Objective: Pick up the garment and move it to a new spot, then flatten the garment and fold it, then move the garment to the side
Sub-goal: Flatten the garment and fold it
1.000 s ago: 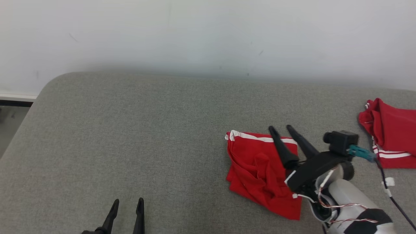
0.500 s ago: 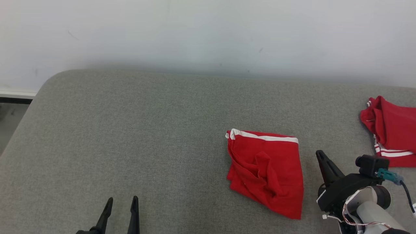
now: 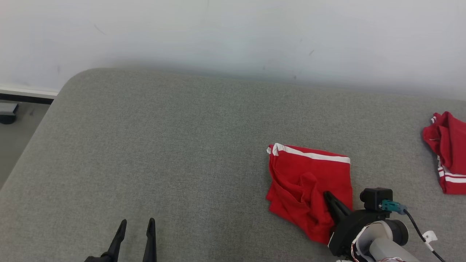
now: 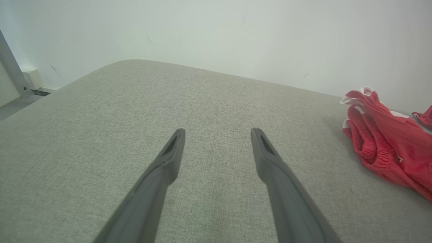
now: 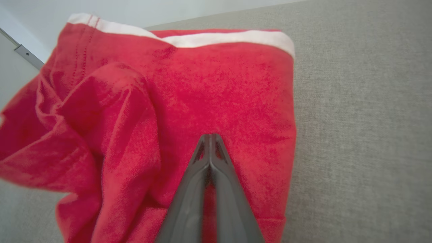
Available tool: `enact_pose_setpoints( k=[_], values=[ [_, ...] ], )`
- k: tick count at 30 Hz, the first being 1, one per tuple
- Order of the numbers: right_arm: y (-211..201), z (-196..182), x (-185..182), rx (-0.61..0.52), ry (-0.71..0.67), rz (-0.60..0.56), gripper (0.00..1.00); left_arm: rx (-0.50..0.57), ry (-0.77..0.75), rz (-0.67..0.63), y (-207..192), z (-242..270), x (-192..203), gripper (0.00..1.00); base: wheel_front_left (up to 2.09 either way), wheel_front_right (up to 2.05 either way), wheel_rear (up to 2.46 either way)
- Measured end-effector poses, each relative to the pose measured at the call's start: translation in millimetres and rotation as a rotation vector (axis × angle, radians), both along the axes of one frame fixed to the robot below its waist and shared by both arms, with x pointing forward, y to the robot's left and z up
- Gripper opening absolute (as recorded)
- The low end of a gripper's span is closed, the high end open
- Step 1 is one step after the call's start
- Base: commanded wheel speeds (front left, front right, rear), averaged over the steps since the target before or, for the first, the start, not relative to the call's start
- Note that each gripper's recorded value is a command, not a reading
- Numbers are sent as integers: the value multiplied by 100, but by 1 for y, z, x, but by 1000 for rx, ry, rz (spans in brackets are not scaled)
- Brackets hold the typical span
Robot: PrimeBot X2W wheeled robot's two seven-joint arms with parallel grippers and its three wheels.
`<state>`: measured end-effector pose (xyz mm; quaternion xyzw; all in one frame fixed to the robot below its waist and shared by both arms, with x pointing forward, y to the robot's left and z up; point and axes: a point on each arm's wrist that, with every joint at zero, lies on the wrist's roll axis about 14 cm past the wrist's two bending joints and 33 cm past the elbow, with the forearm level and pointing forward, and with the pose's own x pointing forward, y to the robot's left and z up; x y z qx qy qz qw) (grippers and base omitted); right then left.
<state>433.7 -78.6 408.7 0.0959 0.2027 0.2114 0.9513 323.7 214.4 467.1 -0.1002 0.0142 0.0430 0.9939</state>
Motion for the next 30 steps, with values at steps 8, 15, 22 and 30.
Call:
enact_pose_setpoints(
  k=[8, 15, 22, 30],
  values=[
    [36, 1, -11, 22, -7, 97, 0, -5, -1, 19, 5, 0, -5, 100, 0, 0, 0],
    [67, 10, -28, 60, -37, 204, 0, -7, -6, 18, 5, 2, -6, 100, 0, 0, 0],
    [92, -3, -60, 68, 8, 302, 0, -9, -6, 9, 1, 1, -5, 100, 0, 0, 0],
    [81, 55, -27, 141, -171, 230, 0, -9, -11, -1, -1, 2, -4, 100, 0, 0, 0]
  ],
)
